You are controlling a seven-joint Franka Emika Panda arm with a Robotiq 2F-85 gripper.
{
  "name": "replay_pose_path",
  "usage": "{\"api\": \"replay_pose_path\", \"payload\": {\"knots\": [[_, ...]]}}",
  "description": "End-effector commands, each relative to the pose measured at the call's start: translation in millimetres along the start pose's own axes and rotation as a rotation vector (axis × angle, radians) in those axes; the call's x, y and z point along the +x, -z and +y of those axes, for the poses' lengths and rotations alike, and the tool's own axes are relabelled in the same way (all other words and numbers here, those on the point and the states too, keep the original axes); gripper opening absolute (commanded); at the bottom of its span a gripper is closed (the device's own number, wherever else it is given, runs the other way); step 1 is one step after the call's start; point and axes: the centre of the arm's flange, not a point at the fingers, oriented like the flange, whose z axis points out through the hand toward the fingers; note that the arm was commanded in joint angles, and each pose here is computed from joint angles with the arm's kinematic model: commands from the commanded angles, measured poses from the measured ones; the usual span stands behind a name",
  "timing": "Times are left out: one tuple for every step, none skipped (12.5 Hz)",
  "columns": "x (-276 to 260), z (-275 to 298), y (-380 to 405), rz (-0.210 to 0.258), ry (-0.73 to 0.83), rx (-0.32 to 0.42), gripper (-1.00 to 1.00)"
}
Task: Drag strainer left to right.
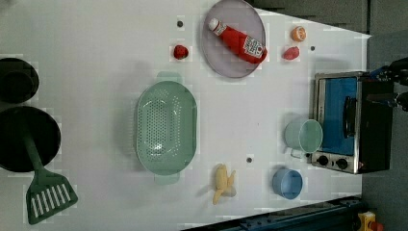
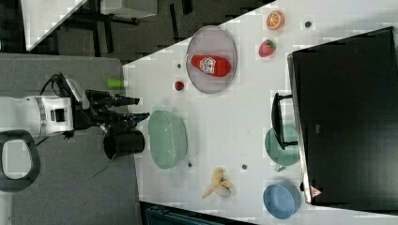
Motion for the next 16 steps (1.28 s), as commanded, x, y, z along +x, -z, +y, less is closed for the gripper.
{"api": "replay_pose_path", "payload": {"knots": [[-73,122,97,0.006,-0.046,-0.008,0.59],[-74,121,96,0.005,-0.043,-0.009,0.81],[-77,117,95,0.004,-0.033,-0.011,0.99],[-85,107,92,0.001,-0.01,-0.012,1.0],[-98,92,89,-0.007,0.025,-0.013,1.0],[-116,73,83,-0.014,0.071,-0.019,1.0],[-135,50,76,-0.012,0.121,-0.022,1.0],[-154,27,67,0.002,0.16,-0.031,1.0],[-173,3,55,0.018,0.181,-0.036,1.0],[-194,-21,42,0.03,0.191,-0.04,1.0],[-215,-44,26,0.037,0.176,-0.041,1.0],[-236,-66,8,0.04,0.136,-0.039,1.0],[-255,-86,-11,0.036,0.079,-0.035,1.0],[-274,-104,-30,0.026,0.008,-0.031,1.0],[-291,-121,-51,0.012,-0.068,-0.024,1.0],[-304,-136,-72,-0.006,-0.153,-0.017,1.0]]}}
